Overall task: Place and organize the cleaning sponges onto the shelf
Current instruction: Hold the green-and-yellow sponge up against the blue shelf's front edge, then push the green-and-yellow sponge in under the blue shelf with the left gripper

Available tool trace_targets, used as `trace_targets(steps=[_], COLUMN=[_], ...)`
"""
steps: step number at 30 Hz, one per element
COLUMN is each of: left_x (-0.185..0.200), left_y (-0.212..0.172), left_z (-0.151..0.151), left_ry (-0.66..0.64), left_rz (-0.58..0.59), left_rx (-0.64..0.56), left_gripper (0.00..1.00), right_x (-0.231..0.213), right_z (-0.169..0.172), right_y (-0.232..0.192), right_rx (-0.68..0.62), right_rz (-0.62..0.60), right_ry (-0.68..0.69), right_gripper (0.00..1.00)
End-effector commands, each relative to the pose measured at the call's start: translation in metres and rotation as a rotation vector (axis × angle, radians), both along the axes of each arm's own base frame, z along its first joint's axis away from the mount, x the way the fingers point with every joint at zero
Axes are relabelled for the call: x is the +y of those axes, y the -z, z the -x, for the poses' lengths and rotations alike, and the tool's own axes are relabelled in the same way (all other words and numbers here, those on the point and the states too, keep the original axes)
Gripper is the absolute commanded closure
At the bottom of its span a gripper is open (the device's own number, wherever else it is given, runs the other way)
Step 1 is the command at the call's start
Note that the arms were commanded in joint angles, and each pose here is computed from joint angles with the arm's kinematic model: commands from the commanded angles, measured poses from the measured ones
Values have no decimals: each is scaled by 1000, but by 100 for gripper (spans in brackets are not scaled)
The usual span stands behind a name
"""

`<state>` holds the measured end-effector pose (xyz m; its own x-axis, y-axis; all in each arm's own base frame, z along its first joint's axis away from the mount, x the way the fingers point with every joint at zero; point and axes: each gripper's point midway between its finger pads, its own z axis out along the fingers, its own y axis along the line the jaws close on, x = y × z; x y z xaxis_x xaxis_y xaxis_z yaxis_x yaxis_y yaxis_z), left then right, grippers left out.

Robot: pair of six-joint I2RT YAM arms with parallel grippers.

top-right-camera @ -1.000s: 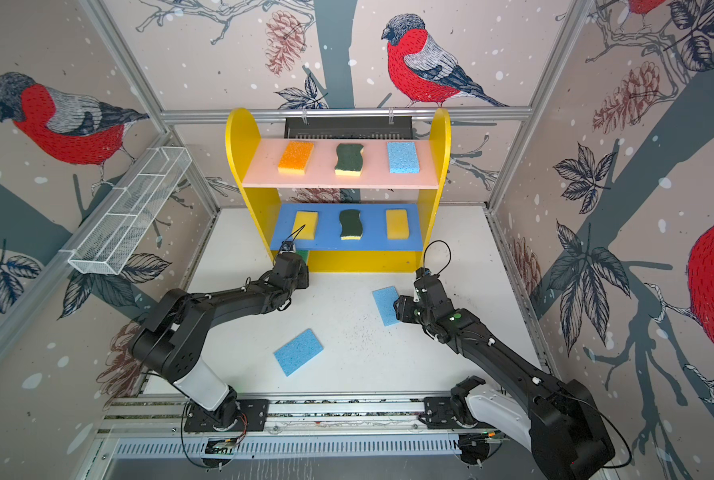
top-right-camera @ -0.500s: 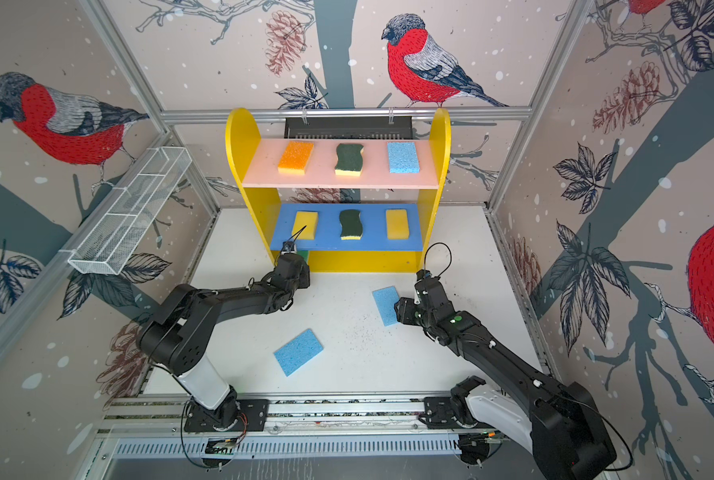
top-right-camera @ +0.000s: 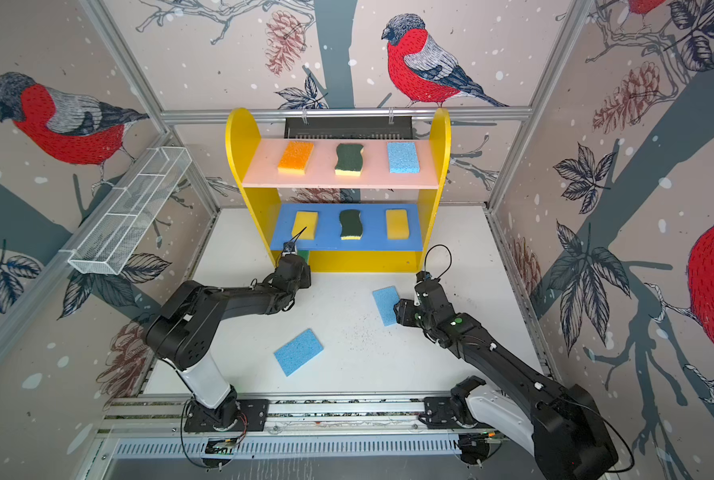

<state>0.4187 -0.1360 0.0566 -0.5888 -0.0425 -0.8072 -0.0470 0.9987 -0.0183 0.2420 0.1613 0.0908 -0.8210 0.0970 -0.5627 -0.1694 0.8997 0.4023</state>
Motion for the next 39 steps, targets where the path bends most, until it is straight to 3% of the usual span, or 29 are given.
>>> trace_targets(steps=[1, 39], left_x=[2, 7], left_y=[-6, 18], left_z=[-7, -2], left_ry=[-19, -31], left_rz=[-8, -74], left_rx=[-35, 65], left_gripper=[35, 32], right_x=[4, 4], right_z=[-1, 2], right_y=[-3, -3], right_rx=[-5, -3], right_rz=[-20, -20], right_ry=[-3, 6], right_gripper=[41, 41])
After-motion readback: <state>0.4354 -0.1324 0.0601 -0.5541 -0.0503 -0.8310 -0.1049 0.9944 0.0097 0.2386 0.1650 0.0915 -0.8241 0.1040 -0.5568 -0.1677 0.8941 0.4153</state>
